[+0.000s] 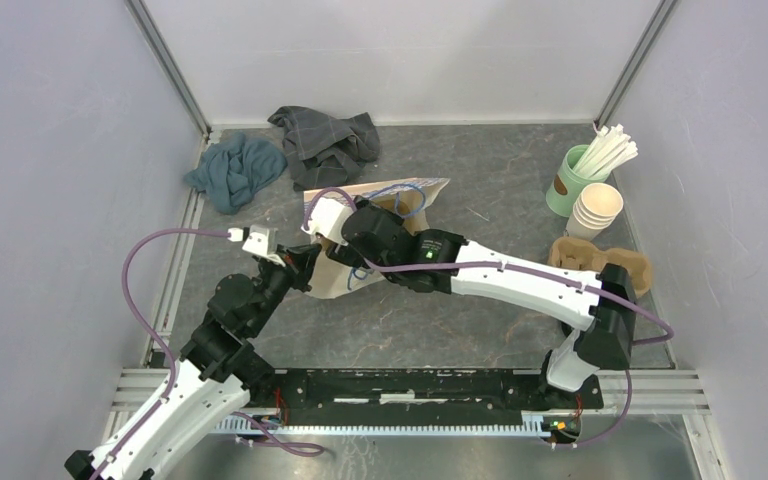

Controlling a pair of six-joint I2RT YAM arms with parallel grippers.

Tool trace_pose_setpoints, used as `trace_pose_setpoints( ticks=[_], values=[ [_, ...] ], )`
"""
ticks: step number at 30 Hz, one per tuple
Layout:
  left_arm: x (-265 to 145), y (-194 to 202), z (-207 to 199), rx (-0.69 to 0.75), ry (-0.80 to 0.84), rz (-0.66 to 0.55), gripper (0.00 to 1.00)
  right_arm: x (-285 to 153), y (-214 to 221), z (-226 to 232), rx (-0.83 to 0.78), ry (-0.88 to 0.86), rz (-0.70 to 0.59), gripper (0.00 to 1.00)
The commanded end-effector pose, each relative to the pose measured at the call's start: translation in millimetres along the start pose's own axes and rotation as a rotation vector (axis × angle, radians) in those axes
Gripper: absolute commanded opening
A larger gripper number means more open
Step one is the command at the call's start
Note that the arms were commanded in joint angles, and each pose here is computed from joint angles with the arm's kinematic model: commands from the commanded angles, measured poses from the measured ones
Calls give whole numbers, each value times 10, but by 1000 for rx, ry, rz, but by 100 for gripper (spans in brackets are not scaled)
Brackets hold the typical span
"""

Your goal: Pack the takeout coffee

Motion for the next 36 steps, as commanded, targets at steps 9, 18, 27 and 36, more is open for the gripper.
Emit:
trace_pose_setpoints(
  ticks=[9, 18, 27, 36],
  values=[
    [-8, -100, -84, -94, 0, -7, 2, 348, -49, 128, -120, -89, -156, 40],
    [9, -192, -107, -133, -35, -2, 2, 521, 95, 193, -97, -79, -169, 40],
    [-17, -125, -48, -158, -77, 26, 2, 522, 99, 122, -214, -180, -220, 40],
    [-145, -109, 96, -156, -141, 0, 2, 637, 62, 149, -329, -249, -236, 39]
  ],
)
Point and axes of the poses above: each gripper's point midway between its finger pads, its own x axis out along the fingers, its own z axis along the line the jaws close on, y = z × x, the point moved 3 cm from there along -x, back along the fingers, and after that the axes turned 10 degrees about -x, right-handed, at the moved point
